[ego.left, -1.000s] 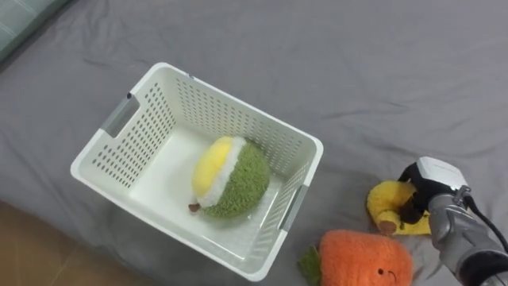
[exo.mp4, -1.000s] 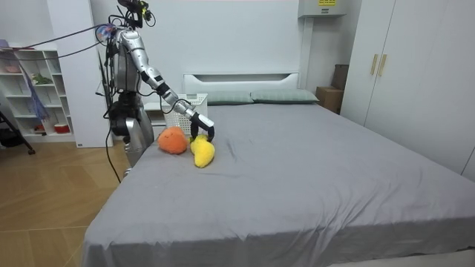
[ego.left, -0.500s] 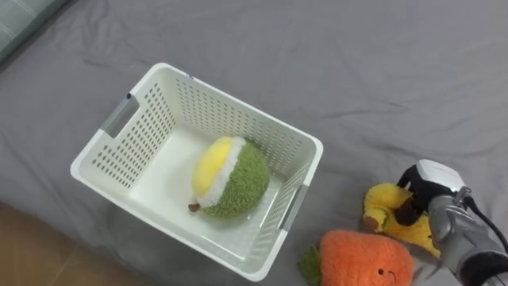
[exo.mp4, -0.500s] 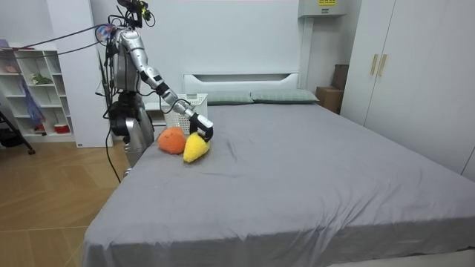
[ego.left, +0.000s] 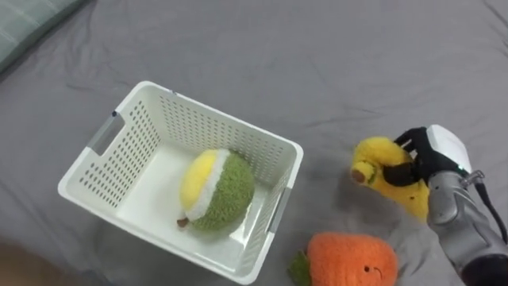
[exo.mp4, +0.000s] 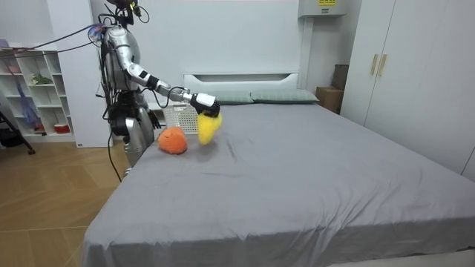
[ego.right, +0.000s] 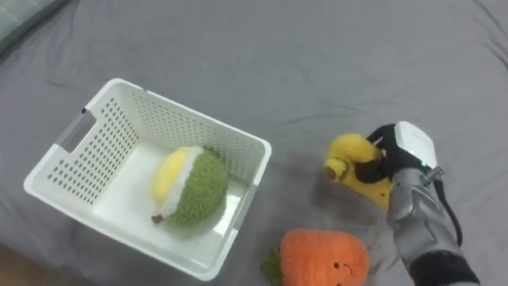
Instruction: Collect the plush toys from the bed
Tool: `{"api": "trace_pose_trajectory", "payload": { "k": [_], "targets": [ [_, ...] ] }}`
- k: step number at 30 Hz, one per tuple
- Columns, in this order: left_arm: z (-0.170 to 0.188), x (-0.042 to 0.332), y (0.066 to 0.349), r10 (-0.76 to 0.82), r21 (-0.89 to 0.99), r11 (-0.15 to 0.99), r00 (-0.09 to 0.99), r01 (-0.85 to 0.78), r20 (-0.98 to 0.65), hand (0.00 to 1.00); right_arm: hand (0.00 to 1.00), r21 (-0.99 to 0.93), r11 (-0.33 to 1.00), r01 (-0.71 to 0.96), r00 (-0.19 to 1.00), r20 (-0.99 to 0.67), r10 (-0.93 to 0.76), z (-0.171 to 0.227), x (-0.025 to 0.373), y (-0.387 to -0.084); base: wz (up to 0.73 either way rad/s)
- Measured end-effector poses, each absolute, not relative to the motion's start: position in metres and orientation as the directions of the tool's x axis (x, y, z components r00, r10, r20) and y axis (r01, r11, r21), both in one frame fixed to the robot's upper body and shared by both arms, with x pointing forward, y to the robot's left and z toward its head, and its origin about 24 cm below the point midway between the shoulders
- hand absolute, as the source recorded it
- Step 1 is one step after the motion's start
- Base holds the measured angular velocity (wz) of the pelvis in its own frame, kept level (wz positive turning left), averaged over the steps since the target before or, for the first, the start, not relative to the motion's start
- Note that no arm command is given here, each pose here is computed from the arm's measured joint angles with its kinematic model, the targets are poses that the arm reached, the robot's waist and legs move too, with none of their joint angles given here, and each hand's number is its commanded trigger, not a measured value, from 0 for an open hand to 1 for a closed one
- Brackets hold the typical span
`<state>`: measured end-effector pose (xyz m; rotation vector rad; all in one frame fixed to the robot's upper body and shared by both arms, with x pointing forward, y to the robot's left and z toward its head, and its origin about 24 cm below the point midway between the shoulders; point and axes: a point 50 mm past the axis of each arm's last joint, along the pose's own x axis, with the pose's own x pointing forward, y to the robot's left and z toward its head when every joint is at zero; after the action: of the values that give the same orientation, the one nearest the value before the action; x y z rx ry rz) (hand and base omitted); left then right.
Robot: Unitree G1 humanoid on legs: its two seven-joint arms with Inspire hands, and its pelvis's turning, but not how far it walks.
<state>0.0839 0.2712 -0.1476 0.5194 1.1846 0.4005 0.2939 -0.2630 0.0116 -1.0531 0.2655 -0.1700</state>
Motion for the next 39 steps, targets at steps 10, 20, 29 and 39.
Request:
{"api": "trace_pose_trajectory", "payload": {
  "k": [10,20,29,39],
  "targets": [
    [-0.147,0.070,0.273,0.568,0.561,0.819,0.300,-0.120,-0.766,0.00,1.00,-0.825,0.542,0.161,0.985,0.101,-0.138,0.061,0.283,-0.234,-0.09],
    [-0.151,0.046,0.275,0.595,0.589,0.802,0.229,-0.102,-0.770,0.00,1.00,-0.743,0.618,0.257,0.957,0.286,-0.053,0.111,0.282,-0.211,-0.01],
    [-0.151,0.048,0.274,0.597,0.609,0.793,0.243,-0.031,-0.765,0.00,1.00,-0.704,0.661,0.262,0.917,0.394,0.057,0.143,0.273,-0.189,0.00],
    [-0.153,0.066,0.262,0.562,0.578,0.815,0.287,-0.035,-0.776,0.00,1.00,-0.706,0.705,0.073,0.923,0.315,0.220,0.130,0.267,-0.140,-0.02]
  ]
}}
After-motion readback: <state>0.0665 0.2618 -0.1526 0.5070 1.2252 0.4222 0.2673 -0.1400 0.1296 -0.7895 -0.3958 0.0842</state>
